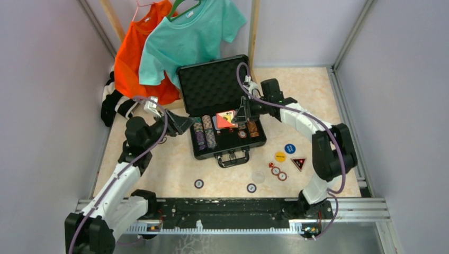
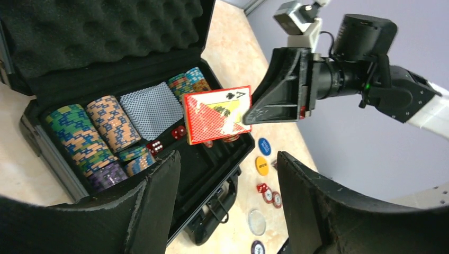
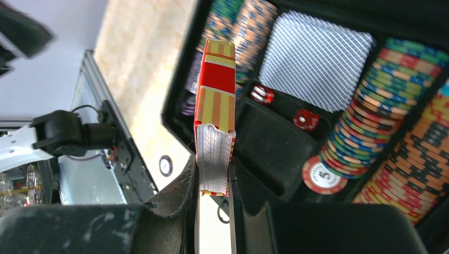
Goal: Pack up texas hold em set
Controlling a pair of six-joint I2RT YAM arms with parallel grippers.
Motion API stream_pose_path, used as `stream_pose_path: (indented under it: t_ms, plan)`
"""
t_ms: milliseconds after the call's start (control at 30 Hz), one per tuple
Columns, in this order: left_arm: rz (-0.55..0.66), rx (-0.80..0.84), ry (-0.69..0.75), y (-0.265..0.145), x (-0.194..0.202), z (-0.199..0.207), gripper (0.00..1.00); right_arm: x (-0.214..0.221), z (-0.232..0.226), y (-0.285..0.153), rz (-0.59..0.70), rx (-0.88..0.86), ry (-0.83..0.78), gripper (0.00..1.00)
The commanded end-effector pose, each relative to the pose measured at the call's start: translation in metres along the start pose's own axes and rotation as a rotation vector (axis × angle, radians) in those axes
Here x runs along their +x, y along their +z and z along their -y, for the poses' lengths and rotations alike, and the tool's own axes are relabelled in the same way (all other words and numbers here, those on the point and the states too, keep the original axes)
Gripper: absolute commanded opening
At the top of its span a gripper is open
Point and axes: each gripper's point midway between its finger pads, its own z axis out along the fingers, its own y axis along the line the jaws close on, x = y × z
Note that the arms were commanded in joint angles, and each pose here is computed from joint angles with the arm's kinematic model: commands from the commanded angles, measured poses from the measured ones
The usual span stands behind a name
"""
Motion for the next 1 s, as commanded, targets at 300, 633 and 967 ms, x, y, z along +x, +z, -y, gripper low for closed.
stream_pose_path:
  t_ms: [300, 633, 967]
  plan:
    - [-0.105, -0.047, 0.081, -0.007, 0.011, -0.01, 0.76, 0.029, 0.035, 0.005, -0.154, 0.098, 0.032, 0.0]
    - [-0.127, -0.043, 0.064, -0.006, 0.017, -0.015, 0.76, 0.032, 0.028, 0.007, -0.195, 0.045, 0.064, 0.0]
    - [-0.135, -0.044, 0.063, -0.009, 0.019, -0.016, 0.76, 0.04, 0.02, 0.013, -0.234, -0.04, 0.091, 0.0]
